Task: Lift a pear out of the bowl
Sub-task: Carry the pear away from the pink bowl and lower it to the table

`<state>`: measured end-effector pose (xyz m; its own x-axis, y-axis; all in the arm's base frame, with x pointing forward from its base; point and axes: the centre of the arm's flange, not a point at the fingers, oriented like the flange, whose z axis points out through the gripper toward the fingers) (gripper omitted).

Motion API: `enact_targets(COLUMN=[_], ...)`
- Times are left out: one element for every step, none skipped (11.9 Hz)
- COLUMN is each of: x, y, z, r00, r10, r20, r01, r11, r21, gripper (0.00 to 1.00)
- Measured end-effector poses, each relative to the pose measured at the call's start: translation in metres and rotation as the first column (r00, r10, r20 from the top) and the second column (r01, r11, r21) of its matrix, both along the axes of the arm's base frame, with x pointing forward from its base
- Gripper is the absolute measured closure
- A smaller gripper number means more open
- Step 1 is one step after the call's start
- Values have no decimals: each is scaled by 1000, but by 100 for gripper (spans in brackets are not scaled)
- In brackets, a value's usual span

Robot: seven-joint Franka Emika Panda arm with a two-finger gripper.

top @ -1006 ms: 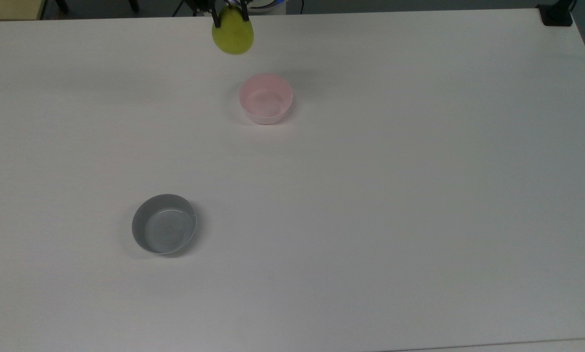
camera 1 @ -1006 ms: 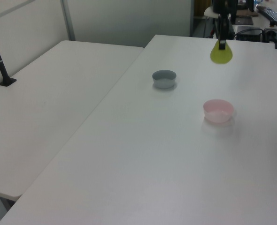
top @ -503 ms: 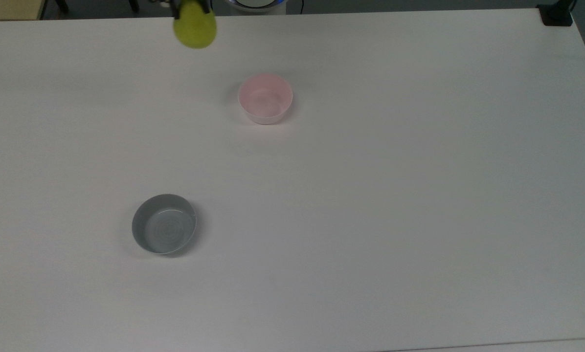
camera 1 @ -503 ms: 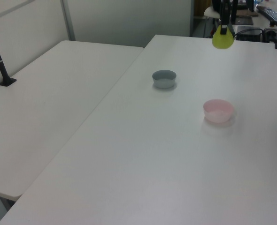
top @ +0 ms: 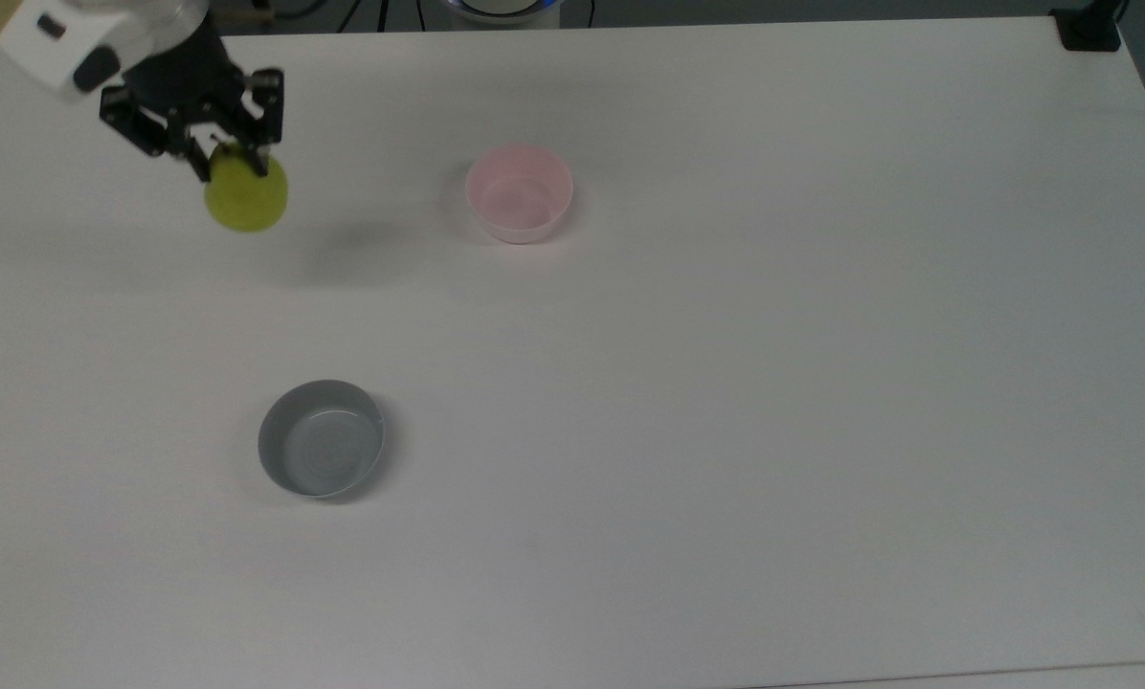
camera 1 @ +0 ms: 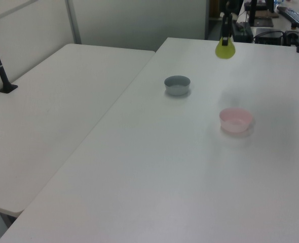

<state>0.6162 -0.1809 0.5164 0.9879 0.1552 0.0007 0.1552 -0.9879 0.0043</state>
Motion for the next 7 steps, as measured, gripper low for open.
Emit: enact_targets(x=[7,11,14,15,13,13,16], y=[-14,-28,-39,-49,-57,-65,-70], z=[-19,-38,-51,-63,-74,-87,-102], r00=[1000,1000,1000,1000,1000,999,999], r10=[-8,-15,-9,3,8,4,1], r20=[1,-1,0,-10,-25,-44,-43], r01=[8,15,9,-4,-8,-4,-1], r11=[1000,1000,1000,1000,1000,1000,1000], r21=[-5,-8,-11,-9,-5,1,-2], gripper=[53,53,53,53,53,53,53])
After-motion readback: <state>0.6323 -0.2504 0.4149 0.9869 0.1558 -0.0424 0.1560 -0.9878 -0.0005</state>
